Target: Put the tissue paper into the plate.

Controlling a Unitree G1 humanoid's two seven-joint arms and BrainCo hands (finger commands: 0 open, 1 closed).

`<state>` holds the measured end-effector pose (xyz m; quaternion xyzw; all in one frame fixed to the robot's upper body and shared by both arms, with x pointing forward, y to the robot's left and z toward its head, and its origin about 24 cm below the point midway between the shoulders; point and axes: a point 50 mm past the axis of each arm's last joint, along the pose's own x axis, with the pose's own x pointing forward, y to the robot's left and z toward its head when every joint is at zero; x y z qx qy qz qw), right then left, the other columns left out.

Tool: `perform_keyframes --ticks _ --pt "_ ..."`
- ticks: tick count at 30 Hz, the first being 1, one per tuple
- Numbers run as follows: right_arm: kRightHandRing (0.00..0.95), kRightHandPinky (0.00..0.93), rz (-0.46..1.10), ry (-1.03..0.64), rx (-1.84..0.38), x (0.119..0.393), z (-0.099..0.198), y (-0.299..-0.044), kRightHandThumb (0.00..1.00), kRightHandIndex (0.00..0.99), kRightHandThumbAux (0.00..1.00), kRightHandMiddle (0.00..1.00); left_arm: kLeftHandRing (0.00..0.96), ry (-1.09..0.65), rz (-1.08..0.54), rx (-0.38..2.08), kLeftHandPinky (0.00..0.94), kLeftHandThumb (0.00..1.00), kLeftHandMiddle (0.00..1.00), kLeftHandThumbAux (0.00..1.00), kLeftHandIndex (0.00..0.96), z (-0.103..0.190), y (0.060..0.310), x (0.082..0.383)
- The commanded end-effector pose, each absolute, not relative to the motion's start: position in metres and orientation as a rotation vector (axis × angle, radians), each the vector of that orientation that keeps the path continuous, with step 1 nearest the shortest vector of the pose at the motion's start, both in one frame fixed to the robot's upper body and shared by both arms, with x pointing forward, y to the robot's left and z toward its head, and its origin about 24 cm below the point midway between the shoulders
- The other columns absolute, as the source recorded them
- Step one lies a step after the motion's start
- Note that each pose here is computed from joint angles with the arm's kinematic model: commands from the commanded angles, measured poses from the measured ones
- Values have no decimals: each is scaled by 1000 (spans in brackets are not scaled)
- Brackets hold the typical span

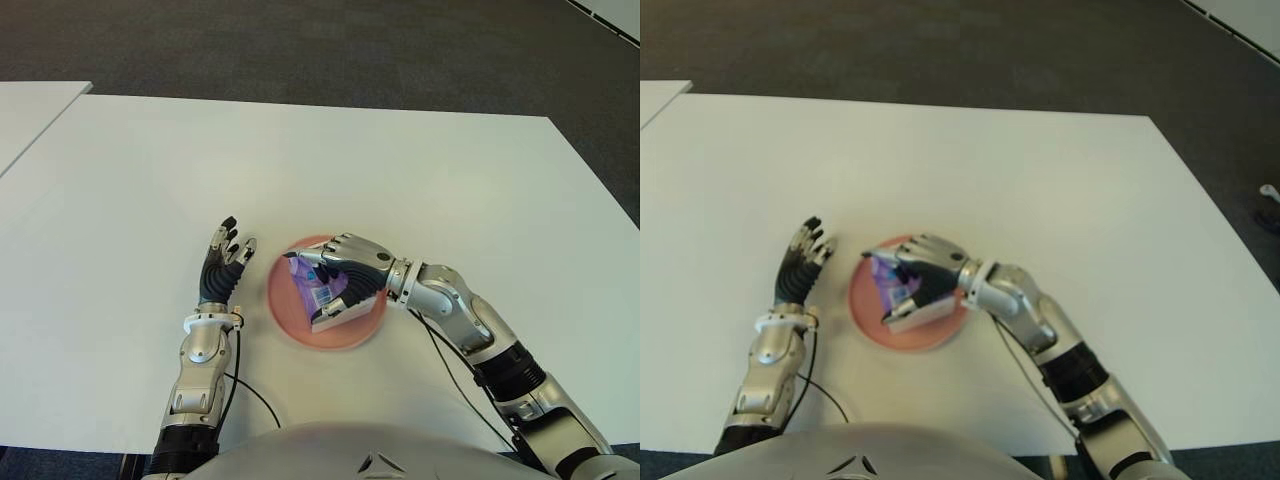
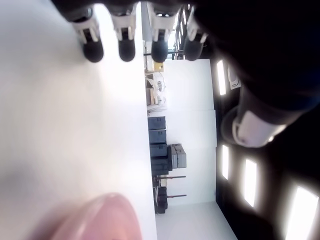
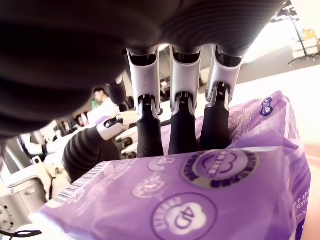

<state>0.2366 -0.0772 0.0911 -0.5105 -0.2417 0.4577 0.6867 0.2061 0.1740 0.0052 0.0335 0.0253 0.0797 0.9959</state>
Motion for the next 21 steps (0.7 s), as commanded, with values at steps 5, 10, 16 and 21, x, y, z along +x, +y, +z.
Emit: perform_keyframes --ticks 5,10,16,21 --pt "0 0 1091 -466 -1155 232 82 -82 88 0 297 0 0 61 153 63 0 0 0 555 0 2 175 205" --pt "0 0 1100 -455 -1153 232 80 -84 85 0 294 0 0 61 156 66 0 0 0 554 0 2 175 205" --pt "0 0 1103 -452 -1155 232 79 -84 76 0 302 0 0 61 161 73 0 0 0 558 0 2 174 205" --pt "0 0 1100 -453 -1162 233 78 -85 69 0 303 0 0 64 161 75 0 0 0 559 0 2 174 205"
